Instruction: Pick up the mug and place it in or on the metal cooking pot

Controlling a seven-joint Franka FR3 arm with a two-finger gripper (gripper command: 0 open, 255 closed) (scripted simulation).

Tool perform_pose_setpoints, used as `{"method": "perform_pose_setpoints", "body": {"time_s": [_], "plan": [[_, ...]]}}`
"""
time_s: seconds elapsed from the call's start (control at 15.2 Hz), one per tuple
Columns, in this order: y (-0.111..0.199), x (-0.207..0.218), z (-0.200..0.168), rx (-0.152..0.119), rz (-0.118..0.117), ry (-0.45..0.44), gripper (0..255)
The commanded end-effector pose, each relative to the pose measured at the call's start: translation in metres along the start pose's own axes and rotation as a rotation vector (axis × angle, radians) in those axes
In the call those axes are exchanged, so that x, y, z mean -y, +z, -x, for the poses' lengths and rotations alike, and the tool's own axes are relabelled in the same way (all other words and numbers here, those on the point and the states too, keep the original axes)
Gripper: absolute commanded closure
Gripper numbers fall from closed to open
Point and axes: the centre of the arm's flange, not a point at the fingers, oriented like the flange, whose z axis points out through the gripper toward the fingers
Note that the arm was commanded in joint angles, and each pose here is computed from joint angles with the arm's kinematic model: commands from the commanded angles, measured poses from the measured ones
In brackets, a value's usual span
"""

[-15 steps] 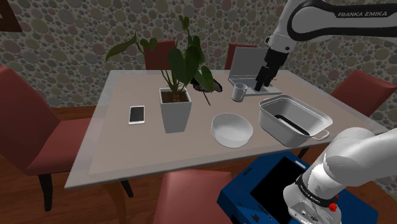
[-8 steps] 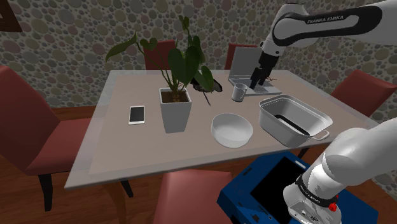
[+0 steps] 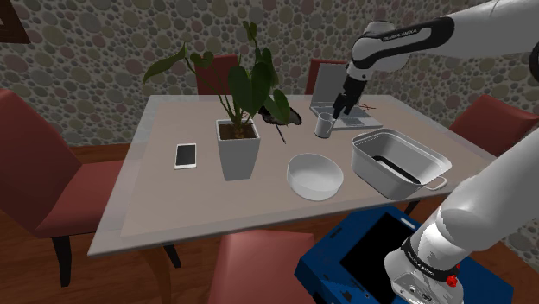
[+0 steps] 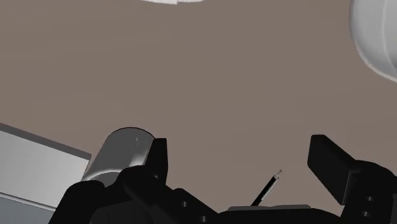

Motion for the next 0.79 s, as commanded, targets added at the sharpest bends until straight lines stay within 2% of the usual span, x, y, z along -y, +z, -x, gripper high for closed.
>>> {"method": "perform_pose_setpoints", "body": {"time_s": [0.0, 0.73], "plan": [[0.009, -0.019, -0.011, -0.004, 0.002, 0.006, 0], [0.062, -0.13, -0.084, -0.024, 0.008, 0.04, 0]]}}
